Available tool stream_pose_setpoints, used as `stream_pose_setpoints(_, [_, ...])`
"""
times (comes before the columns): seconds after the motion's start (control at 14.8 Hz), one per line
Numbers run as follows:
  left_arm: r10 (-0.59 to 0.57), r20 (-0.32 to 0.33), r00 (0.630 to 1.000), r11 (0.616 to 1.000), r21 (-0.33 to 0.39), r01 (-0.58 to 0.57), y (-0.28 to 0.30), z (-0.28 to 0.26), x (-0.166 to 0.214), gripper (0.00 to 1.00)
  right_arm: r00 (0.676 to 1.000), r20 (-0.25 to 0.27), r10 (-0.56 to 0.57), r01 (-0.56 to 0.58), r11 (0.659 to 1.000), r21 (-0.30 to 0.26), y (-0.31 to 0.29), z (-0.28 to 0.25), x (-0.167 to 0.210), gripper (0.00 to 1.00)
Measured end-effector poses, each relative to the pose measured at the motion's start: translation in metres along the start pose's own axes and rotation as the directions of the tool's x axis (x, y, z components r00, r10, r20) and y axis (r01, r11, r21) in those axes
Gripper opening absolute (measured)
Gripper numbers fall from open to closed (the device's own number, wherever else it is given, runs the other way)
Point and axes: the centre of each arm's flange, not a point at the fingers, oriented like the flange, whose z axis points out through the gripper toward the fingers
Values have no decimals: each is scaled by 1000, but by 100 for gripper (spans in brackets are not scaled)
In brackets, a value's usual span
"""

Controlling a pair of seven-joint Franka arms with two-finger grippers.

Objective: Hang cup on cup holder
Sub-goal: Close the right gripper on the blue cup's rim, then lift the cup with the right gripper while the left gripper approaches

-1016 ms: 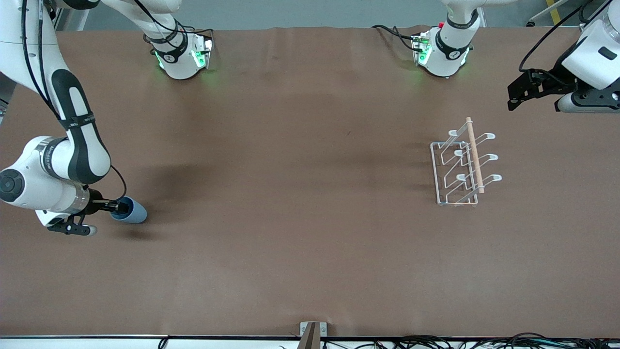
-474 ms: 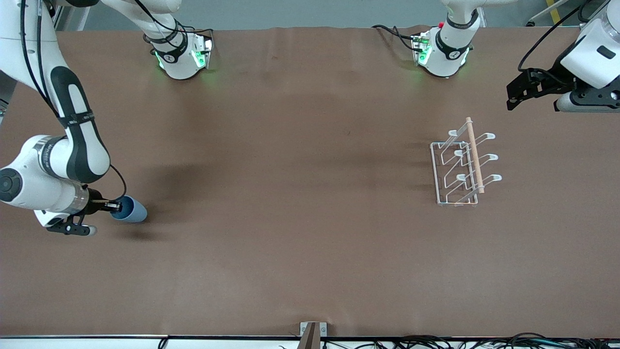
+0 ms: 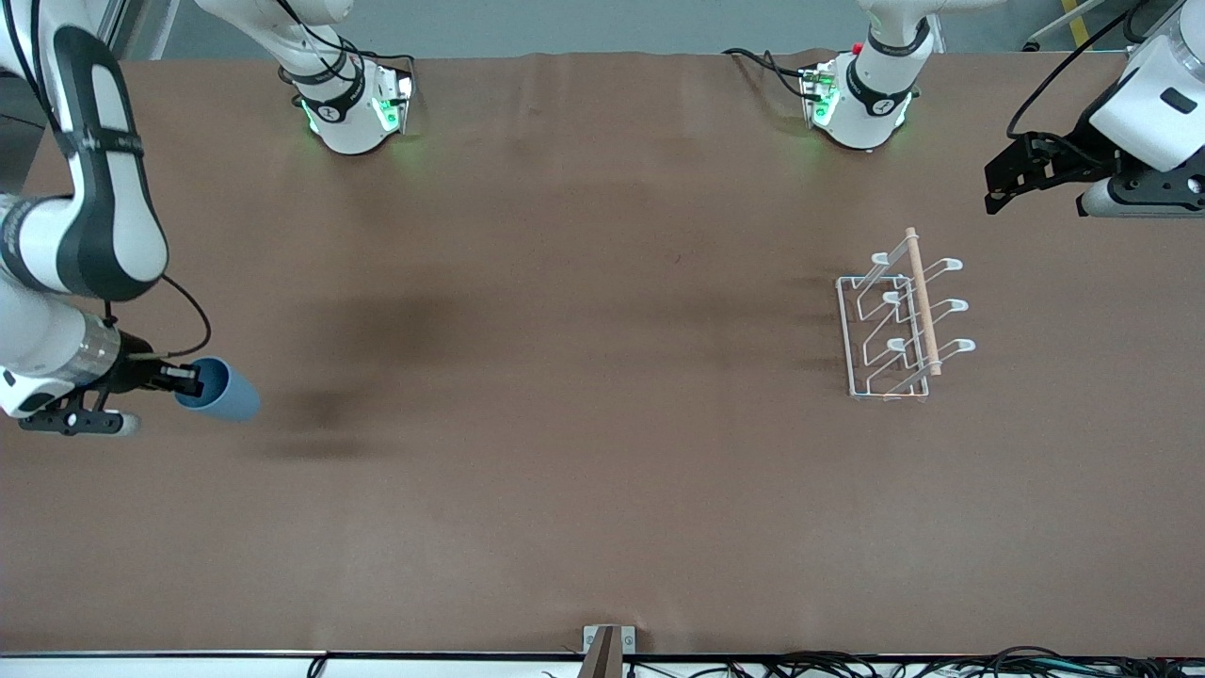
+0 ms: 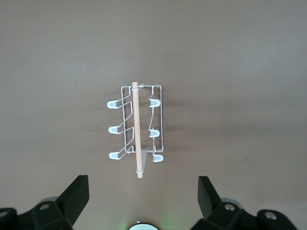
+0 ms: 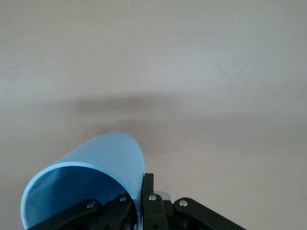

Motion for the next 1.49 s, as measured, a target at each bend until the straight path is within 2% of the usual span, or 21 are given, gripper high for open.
stream_pose_setpoints(0.14, [1,0,1000,1000,0,-1,0,0,0,100,1000,6,-19,18,992,124,-48,-20,-9,5])
stream_pose_setpoints(0.27, [1,0,1000,1000,0,-1,1,0,0,100,999,16,-41,35,966,254,-97,-30,-17,5])
stream_pose_setpoints(0.47, [0,0,1000,1000,0,0,0,0,0,100,998,30,-51,32,893,449,-163,-35,-25,5])
stream_pose_setpoints(0.61, [1,0,1000,1000,0,-1,-1,0,0,100,998,49,-37,2,817,577,-197,-39,-30,5])
stream_pose_setpoints(0.68, [6,1,1000,1000,-8,-6,1,0,0,100,997,69,-22,-30,746,666,-217,-43,-33,5])
stream_pose_setpoints(0.75, [14,4,1000,1000,-25,-14,5,1,0,100,997,82,-14,-48,704,709,-228,-46,-35,5])
stream_pose_setpoints(0.88, [60,23,998,995,-75,-58,31,9,2,100,993,120,0,-98,582,807,-255,-52,-39,5])
stream_pose_setpoints(1.02, [139,22,990,987,-89,-137,76,18,3,100,987,160,-3,-140,469,872,-284,-58,-46,5])
stream_pose_setpoints(1.15, [238,10,971,967,-95,-236,135,24,-7,100,980,197,-18,-175,385,906,-312,-57,-52,5])
stream_pose_setpoints(1.35, [389,-2,921,917,-96,-388,223,23,-45,100,968,246,-44,-222,297,929,-349,-50,-56,5])
stream_pose_setpoints(1.49, [472,-45,880,875,-100,-474,269,16,-71,100,959,279,-51,-258,256,932,-364,-40,-56,5])
